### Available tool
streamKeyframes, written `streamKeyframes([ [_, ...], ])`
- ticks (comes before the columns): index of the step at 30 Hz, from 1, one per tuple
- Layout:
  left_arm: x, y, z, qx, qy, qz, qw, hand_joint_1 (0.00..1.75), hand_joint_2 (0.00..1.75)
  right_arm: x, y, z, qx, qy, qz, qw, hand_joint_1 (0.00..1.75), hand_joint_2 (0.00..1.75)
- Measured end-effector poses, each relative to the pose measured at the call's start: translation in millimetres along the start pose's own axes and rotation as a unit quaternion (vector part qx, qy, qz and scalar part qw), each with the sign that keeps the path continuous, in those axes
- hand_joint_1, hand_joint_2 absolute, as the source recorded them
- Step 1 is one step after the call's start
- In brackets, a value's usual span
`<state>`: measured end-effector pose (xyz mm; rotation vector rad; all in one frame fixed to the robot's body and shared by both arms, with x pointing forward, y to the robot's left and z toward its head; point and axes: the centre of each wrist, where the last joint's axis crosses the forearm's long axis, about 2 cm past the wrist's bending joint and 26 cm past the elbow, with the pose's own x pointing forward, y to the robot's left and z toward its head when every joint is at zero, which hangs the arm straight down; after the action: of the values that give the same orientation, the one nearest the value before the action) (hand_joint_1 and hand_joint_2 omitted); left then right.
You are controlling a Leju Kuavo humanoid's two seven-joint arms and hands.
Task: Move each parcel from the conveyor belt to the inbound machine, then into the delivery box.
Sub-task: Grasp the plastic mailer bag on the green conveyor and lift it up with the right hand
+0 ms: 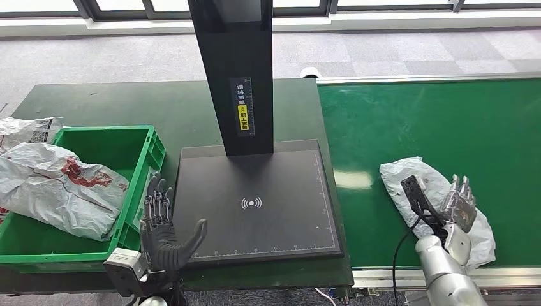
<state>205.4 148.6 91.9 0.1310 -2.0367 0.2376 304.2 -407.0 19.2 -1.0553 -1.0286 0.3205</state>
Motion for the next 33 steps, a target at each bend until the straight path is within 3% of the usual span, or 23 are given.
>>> streamKeyframes([
  [10,1,-2,1,0.001,-0.001,-0.003,1.0,0.0,1.75,-10,7,5,0.059,-0.028,-0.131,0.989,0.0,1.75],
  [15,0,-5,1,-0.005,0.0,0.002,1.0,0.0,1.75,-16,14,11,0.155,-0.017,-0.21,0.965,0.0,1.75],
  [18,-1,-8,1,-0.014,0.001,0.008,1.0,0.0,1.75,-22,15,13,0.201,0.012,-0.197,0.959,0.0,1.75],
  [29,-5,-12,5,-0.029,0.01,0.009,0.999,0.0,1.75,-23,16,15,0.193,0.072,-0.083,0.975,0.0,1.75],
  [33,-6,-12,5,-0.031,0.012,0.008,0.999,0.0,1.75,-21,16,15,0.191,0.091,-0.045,0.976,1.75,1.75],
])
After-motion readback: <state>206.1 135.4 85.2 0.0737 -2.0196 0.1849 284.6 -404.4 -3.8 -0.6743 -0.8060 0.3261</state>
